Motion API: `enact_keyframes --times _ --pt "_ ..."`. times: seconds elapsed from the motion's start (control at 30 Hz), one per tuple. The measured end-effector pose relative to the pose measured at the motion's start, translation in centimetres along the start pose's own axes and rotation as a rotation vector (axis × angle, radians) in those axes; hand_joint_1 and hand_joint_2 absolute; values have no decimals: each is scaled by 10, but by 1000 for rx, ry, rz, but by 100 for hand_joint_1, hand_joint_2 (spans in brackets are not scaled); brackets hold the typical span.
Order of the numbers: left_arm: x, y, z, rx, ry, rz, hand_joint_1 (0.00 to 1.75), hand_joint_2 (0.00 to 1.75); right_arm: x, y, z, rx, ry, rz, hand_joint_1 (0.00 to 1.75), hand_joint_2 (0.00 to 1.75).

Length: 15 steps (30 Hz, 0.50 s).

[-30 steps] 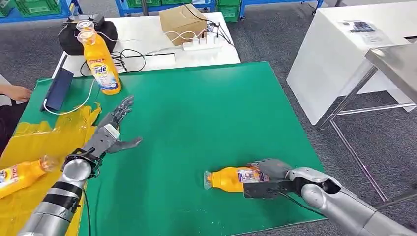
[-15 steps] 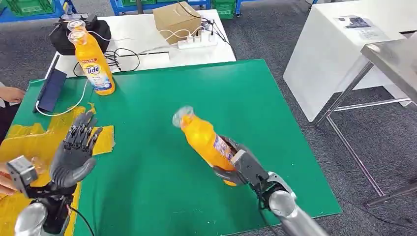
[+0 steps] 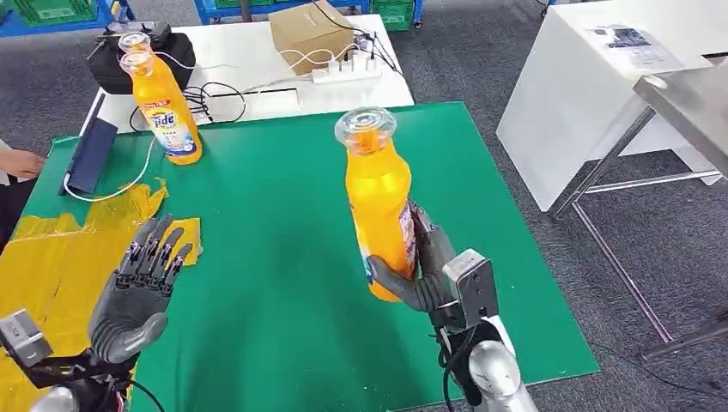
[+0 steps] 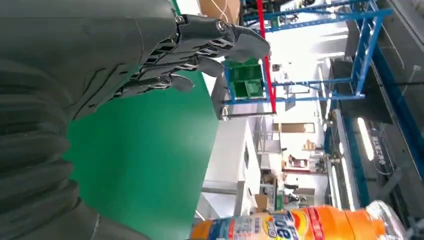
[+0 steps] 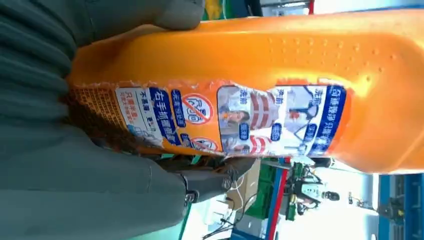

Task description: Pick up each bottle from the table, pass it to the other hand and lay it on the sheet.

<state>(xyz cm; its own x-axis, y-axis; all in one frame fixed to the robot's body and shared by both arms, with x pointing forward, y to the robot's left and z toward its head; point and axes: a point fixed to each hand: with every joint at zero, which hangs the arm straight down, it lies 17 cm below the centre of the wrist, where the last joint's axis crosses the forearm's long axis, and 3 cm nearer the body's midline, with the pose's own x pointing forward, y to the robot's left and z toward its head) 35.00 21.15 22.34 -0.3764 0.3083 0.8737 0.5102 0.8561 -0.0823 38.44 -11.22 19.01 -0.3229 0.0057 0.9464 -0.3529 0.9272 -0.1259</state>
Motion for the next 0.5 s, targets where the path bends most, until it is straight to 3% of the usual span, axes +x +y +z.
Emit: enact_keyframes --times 0.5 --pt "3 -36 -26 -109 -18 56 0 175 -69 115 2 348 222 99 175 175"
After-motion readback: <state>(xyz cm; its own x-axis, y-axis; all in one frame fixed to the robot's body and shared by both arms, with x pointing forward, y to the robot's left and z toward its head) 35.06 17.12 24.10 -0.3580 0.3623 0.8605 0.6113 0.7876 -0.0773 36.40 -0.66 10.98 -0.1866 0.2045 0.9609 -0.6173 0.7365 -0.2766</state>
